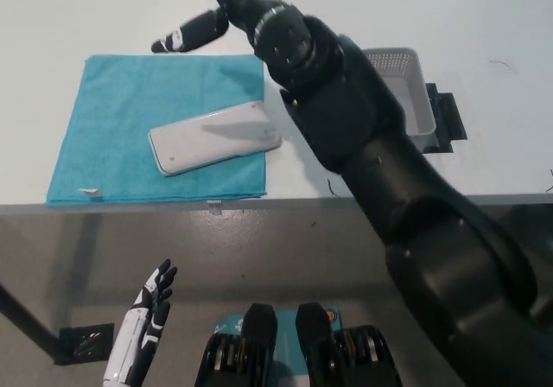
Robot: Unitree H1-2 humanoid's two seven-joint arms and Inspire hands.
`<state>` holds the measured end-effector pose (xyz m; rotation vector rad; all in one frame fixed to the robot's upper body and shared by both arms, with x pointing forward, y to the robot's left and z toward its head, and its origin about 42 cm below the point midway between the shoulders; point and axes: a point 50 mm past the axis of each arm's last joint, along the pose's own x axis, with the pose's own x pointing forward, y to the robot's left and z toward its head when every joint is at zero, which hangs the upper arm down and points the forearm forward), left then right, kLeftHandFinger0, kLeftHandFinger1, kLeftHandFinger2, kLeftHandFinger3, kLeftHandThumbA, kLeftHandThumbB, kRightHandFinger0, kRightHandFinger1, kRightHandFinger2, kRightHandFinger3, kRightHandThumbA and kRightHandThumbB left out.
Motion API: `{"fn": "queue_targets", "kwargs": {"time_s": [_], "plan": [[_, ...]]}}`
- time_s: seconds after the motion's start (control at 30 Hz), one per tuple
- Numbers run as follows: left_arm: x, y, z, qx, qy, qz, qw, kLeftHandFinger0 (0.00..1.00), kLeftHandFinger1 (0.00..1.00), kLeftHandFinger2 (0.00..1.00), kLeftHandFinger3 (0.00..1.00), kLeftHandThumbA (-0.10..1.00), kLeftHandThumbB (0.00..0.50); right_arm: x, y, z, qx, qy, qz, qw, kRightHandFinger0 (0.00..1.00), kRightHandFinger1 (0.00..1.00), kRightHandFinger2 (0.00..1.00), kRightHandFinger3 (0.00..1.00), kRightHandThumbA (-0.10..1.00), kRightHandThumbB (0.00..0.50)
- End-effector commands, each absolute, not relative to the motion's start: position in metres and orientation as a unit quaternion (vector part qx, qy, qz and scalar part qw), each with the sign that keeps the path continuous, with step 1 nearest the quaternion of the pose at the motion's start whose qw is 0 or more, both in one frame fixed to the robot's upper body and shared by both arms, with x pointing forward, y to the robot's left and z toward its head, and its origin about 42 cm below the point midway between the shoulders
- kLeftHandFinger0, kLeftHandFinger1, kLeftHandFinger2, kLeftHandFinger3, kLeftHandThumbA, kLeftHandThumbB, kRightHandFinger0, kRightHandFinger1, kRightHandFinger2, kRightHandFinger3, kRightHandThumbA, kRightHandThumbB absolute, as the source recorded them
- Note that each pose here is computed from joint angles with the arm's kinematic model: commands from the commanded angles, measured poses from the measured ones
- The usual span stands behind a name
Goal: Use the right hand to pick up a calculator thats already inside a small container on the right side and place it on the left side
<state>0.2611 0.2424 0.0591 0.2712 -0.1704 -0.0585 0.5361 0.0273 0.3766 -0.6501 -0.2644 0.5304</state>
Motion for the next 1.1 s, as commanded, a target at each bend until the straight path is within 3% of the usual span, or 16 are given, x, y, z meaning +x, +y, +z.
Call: {"fn": "queue_targets", "kwargs": {"time_s": [0.0,0.03,0.1,0.17,0.3,0.57,0.73,0.8,0.97,1.07], "plan": [[0.289,0.239,0.081,0.144,-0.130,-0.038,0.980,1.00,1.00,1.00,1.00,1.00,0.000,0.383,-0.093,0.536,-0.170,-0.520,0.205,0.811,1.00,1.00,1.00,1.00,1.00,0.415],[0.294,0.238,0.084,0.144,-0.134,-0.039,0.980,1.00,1.00,1.00,1.00,1.00,0.000,0.370,-0.112,0.525,-0.169,-0.532,0.187,0.808,1.00,1.00,1.00,1.00,1.00,0.317],[0.296,0.238,0.085,0.141,-0.134,-0.038,0.980,1.00,1.00,1.00,1.00,1.00,0.000,0.349,-0.136,0.504,-0.154,-0.559,0.171,0.796,1.00,1.00,1.00,1.00,1.00,0.265],[0.302,0.238,0.089,0.142,-0.139,-0.039,0.979,1.00,1.00,1.00,1.00,1.00,0.000,0.336,-0.151,0.494,-0.152,-0.574,0.154,0.790,1.00,1.00,1.00,1.00,1.00,0.243],[0.311,0.236,0.094,0.138,-0.148,-0.042,0.978,1.00,1.00,1.00,1.00,1.00,0.000,0.302,-0.179,0.456,-0.107,-0.580,0.136,0.796,1.00,1.00,1.00,1.00,1.00,0.249],[0.314,0.234,0.094,0.138,-0.154,-0.040,0.978,1.00,1.00,1.00,1.00,1.00,0.000,0.260,-0.197,0.388,-0.089,-0.563,0.129,0.812,1.00,1.00,1.00,1.00,1.00,0.189],[0.312,0.234,0.091,0.137,-0.151,-0.041,0.978,1.00,1.00,1.00,1.00,1.00,0.000,0.249,-0.198,0.358,-0.079,-0.532,0.122,0.834,1.00,1.00,1.00,1.00,1.00,0.188],[0.312,0.234,0.091,0.140,-0.152,-0.043,0.978,1.00,1.00,1.00,1.00,1.00,0.000,0.245,-0.199,0.342,-0.063,-0.515,0.119,0.847,1.00,1.00,1.00,1.00,1.00,0.164],[0.313,0.235,0.092,0.142,-0.150,-0.043,0.977,1.00,1.00,1.00,1.00,1.00,0.000,0.246,-0.201,0.310,-0.035,-0.457,0.115,0.881,1.00,1.00,1.00,1.00,1.00,0.194],[0.312,0.234,0.092,0.141,-0.152,-0.041,0.977,1.00,1.00,1.00,1.00,1.00,0.000,0.244,-0.206,0.290,-0.065,-0.425,0.097,0.897,1.00,1.00,1.00,1.00,1.00,0.170]]}}
